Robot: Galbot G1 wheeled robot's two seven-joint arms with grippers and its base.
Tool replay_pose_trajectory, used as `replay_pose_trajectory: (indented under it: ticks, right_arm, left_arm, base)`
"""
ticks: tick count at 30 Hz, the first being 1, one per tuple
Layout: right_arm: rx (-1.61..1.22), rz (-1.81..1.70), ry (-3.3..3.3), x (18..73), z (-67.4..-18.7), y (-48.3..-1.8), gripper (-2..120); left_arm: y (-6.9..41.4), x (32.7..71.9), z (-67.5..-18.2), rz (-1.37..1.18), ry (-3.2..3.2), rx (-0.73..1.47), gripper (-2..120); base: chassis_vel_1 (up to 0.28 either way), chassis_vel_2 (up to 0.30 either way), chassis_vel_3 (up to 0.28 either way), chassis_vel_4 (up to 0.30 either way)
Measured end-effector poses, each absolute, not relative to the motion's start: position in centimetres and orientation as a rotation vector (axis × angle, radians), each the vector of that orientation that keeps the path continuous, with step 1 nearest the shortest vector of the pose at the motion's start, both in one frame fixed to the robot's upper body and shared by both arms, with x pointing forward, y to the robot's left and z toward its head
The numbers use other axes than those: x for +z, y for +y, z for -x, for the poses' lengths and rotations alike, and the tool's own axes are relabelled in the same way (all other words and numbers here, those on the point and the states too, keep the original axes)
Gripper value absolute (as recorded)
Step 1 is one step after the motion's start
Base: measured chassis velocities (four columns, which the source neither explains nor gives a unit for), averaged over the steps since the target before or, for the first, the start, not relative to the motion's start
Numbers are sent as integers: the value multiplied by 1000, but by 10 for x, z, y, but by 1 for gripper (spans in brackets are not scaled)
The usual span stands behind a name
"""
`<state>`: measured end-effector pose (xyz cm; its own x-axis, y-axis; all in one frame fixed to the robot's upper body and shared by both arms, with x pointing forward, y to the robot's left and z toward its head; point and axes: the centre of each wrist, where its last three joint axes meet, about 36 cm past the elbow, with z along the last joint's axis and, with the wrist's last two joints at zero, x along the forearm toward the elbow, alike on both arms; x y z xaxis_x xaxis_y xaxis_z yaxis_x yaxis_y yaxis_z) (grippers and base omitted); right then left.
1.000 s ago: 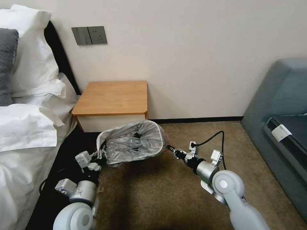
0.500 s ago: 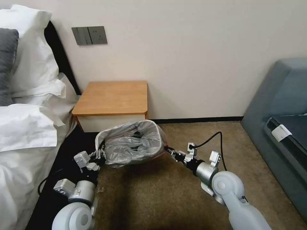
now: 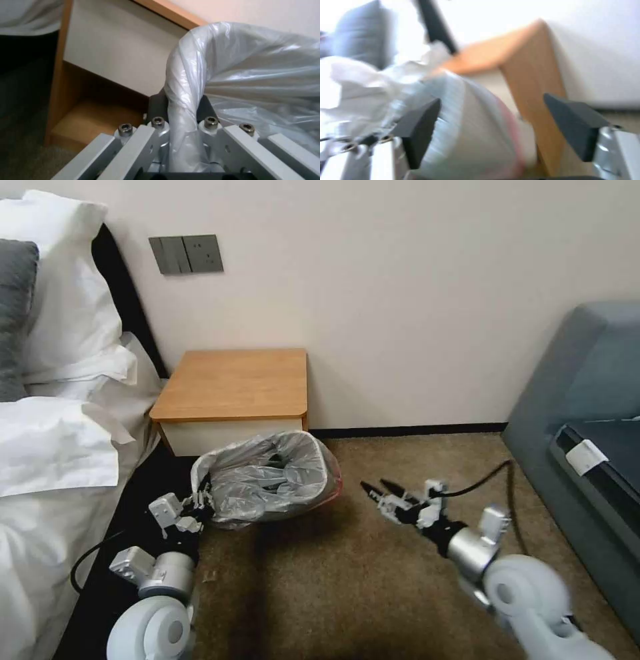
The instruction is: Pick up the garbage bag from the table and place it over the trash can.
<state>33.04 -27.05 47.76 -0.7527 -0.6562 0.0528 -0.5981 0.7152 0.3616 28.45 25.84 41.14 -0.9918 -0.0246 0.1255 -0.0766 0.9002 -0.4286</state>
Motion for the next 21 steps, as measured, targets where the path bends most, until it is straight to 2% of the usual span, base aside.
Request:
replay_pose_trajectory:
  ticks: [1, 2, 4, 9, 10, 13, 14, 16, 17, 21]
  right_arm:
    - [-486, -1012, -2743, 478, -330, -271, 83]
    - [-406, -1097, -2786, 494, -329, -266, 89]
    - [-246, -1245, -2826, 519, -326, -253, 86]
    - [6, -1509, -2744, 535, -321, -213, 67]
    - [6, -1509, -2744, 535, -321, -213, 67]
    - [268, -1627, -2668, 531, -329, -191, 52]
    - [268, -1627, -2668, 531, -329, -191, 52]
    - [449, -1677, -2612, 527, -343, -183, 43]
    - [449, -1677, -2612, 527, -343, -183, 43]
    - [668, -1720, -2480, 507, -371, -172, 23]
  left_arm:
    - [258, 411, -285, -79, -2948, 672, 5]
    - [255, 412, -282, -56, -2947, 658, 5]
    - [248, 413, -279, -16, -2942, 644, 5]
    - [237, 413, -270, 45, -2942, 570, 5]
    - [237, 413, -270, 45, -2942, 570, 5]
    - [231, 410, -265, 82, -2964, 491, 5]
    - [231, 410, -265, 82, -2964, 491, 5]
    - [229, 405, -263, 108, -2994, 410, 5]
    - [229, 405, -263, 108, -2994, 410, 5]
    - [226, 403, -261, 141, -3038, 301, 5]
  base:
    - [0, 0, 0, 0]
    - [0, 0, 0, 0]
    - [0, 0, 0, 0]
    - [0, 0, 0, 0]
    - [0, 0, 0, 0]
    - [0, 0, 0, 0]
    - [0, 0, 0, 0]
    - [0, 0, 0, 0]
    - [0, 0, 0, 0]
    - [0, 0, 0, 0]
